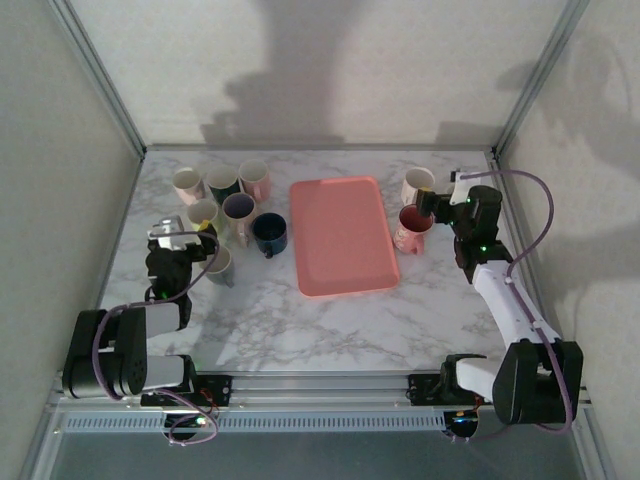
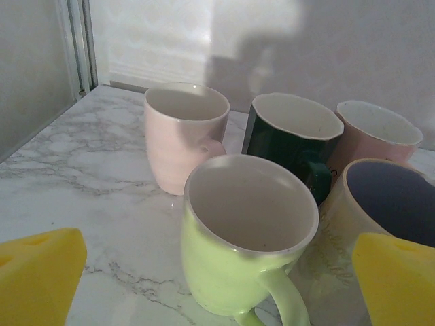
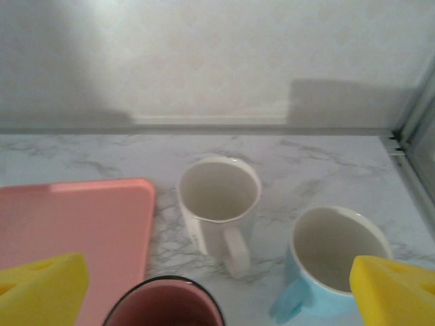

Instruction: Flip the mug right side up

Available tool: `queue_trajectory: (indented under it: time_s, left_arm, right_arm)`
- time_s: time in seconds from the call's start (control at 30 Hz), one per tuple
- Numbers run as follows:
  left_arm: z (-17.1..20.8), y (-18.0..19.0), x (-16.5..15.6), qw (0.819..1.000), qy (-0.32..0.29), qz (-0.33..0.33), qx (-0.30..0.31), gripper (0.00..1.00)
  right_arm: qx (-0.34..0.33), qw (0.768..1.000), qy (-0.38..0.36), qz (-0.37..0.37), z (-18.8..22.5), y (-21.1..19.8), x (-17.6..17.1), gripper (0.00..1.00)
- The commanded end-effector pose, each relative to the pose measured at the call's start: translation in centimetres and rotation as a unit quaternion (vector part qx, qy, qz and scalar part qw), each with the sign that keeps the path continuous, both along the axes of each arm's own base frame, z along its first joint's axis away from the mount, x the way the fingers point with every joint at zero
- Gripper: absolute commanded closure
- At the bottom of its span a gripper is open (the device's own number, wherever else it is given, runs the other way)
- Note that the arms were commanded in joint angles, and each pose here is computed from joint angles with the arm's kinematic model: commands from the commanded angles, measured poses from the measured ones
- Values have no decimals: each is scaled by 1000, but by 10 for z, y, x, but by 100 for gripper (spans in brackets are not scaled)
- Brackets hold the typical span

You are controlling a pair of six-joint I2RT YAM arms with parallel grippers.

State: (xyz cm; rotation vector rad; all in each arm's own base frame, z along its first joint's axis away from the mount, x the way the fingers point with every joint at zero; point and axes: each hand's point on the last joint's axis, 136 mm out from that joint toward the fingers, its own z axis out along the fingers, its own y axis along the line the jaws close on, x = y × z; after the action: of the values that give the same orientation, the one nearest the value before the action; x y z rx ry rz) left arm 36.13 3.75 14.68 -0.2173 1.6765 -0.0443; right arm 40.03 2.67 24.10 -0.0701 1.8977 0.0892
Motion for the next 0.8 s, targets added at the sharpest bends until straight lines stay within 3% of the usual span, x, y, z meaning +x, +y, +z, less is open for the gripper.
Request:
queue_trajectory:
  time_s: [0.0,0.33,0.77]
  left_arm:
    - [10,-5,-1,999,-31,-10,6,0]
    - [6,-8,3,999,-30,-16,6,0]
    - [2,-14,0,999,-35,-28,16,1]
  right_arm:
    - [-21,999,-8,-32,-15,-20,0,1]
    - [10,1000,22,-5,-74,-11,-11,1]
    - [20,999,21,14,-119,1,-20,1]
